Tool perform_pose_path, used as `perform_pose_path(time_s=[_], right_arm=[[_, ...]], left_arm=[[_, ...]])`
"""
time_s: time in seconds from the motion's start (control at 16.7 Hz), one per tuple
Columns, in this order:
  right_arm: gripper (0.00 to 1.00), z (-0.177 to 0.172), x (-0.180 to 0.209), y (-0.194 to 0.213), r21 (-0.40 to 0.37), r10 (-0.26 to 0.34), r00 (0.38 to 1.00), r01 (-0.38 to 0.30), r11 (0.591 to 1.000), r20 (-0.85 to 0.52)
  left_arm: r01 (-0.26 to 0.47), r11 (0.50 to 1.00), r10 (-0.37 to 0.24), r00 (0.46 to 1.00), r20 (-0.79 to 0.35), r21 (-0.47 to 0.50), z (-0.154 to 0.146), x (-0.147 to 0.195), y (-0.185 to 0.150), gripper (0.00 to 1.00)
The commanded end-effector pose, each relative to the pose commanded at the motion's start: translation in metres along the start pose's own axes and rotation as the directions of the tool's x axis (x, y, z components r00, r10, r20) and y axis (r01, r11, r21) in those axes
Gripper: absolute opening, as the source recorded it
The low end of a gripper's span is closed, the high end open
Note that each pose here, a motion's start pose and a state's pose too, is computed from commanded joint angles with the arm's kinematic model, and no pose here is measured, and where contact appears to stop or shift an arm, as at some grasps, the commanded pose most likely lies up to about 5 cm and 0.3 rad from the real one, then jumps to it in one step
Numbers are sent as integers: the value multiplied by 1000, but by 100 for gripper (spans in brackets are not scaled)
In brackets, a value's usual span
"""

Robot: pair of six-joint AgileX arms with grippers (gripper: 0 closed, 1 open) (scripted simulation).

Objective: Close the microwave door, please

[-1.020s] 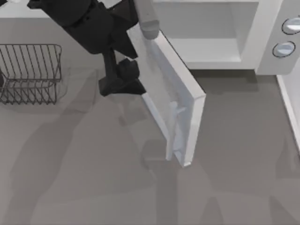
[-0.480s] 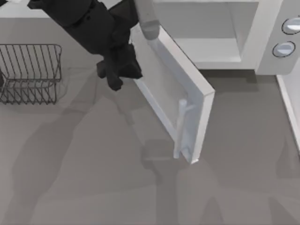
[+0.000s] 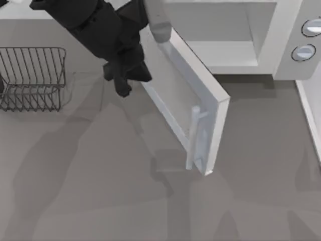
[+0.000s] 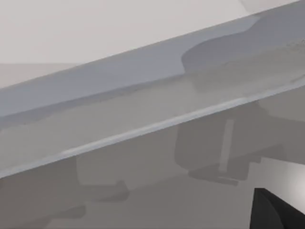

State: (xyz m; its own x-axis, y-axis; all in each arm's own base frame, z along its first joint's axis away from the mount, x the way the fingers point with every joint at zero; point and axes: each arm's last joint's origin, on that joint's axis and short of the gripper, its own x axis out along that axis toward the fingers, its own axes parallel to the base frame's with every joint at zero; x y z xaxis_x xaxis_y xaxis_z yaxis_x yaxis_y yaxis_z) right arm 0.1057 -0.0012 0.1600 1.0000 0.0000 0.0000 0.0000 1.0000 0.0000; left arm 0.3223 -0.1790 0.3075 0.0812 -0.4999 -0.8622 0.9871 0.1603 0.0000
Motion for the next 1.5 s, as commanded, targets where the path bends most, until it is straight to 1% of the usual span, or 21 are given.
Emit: perform_pose_path(time_s=[0.12, 0.42, 0.66, 0.9, 1.02, 1.26, 1.5], right_arm=[[100, 0, 0, 0, 0, 0, 1000, 0, 1000, 0], [100, 0, 0, 0, 0, 0, 1000, 0, 1000, 0], [100, 0, 0, 0, 0, 0, 1000, 0, 1000, 0], [100, 0, 0, 0, 0, 0, 1000, 0, 1000, 0], [100, 0, 0, 0, 0, 0, 1000, 0, 1000, 0], [100, 0, 0, 0, 0, 0, 1000, 0, 1000, 0], [100, 0, 0, 0, 0, 0, 1000, 0, 1000, 0]], left_arm=[[-3, 1000, 3, 1000, 2, 0, 1, 0, 0, 0], [-1, 1000, 1, 1000, -1, -2, 16, 10, -3, 0], [-2, 1000, 2, 1000, 1, -4, 16, 9, -3, 0], [5, 1000, -5, 1000, -5, -8, 27, 18, -5, 0], [-1, 1000, 1, 1000, 0, -5, 32, 19, -6, 0], [-2, 1000, 2, 1000, 1, -8, 31, 18, -6, 0], [1, 1000, -2, 1000, -2, -12, 43, 26, -8, 0]])
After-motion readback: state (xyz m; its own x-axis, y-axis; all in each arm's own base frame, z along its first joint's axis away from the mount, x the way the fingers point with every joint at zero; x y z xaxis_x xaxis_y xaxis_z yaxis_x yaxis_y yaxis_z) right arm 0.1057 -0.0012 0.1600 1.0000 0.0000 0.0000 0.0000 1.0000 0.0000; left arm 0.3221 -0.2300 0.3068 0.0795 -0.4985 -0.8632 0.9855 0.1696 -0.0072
